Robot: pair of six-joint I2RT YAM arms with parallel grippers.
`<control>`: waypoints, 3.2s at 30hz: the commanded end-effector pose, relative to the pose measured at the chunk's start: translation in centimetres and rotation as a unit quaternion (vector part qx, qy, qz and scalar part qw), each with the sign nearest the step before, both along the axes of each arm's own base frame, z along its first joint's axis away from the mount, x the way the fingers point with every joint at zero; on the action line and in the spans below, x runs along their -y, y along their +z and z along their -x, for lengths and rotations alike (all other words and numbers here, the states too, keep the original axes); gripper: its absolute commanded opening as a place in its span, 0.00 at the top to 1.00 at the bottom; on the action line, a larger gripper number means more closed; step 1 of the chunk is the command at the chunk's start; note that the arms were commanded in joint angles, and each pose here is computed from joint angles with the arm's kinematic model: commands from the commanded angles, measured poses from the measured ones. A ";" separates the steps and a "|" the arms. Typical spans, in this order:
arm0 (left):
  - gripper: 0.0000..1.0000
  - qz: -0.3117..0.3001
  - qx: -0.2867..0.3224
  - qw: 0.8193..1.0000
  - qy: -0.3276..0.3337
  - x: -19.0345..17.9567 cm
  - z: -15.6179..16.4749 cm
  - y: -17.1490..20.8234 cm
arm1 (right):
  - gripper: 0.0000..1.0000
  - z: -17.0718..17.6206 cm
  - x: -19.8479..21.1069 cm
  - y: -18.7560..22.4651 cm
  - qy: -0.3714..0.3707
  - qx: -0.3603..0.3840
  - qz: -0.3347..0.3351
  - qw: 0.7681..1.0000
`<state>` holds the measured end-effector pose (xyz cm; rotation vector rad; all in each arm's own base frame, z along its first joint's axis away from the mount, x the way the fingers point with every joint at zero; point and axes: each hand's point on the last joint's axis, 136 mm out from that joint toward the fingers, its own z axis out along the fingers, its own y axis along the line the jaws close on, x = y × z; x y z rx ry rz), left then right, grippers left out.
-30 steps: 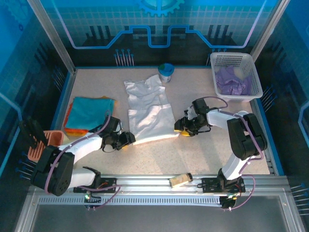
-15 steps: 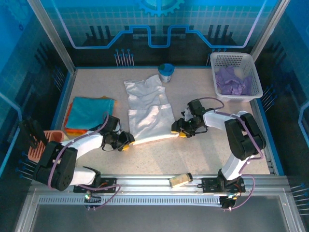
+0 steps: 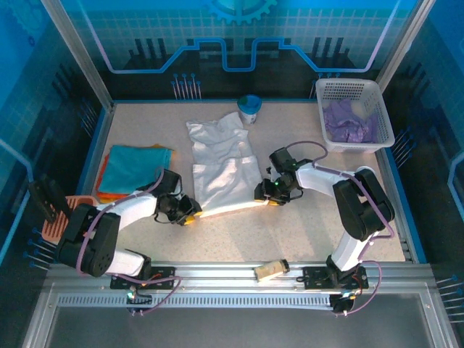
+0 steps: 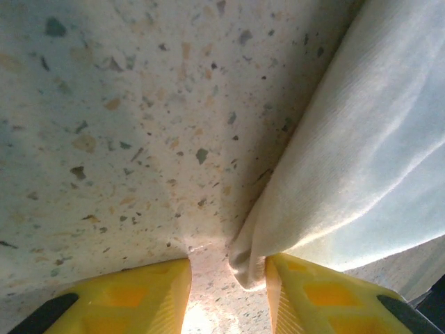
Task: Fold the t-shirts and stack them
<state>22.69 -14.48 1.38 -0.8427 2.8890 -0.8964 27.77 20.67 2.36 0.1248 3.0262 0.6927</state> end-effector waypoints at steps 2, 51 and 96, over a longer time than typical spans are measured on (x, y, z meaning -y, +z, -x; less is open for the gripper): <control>0.65 0.046 0.080 0.995 -0.029 2.7 -3.7 1.0 | 0.47 -0.2 1.3 0.5 0.007 0.021 0.047 0.999; 1.00 0.010 0.078 0.994 -0.072 2.9 -4.6 1.0 | 0.99 1.0 -1.1 0.8 0.031 0.016 -0.002 0.999; 1.00 0.030 0.153 0.986 -0.062 7.1 2.6 15.6 | 1.00 5.0 2.4 16.7 -0.054 0.114 -0.095 0.987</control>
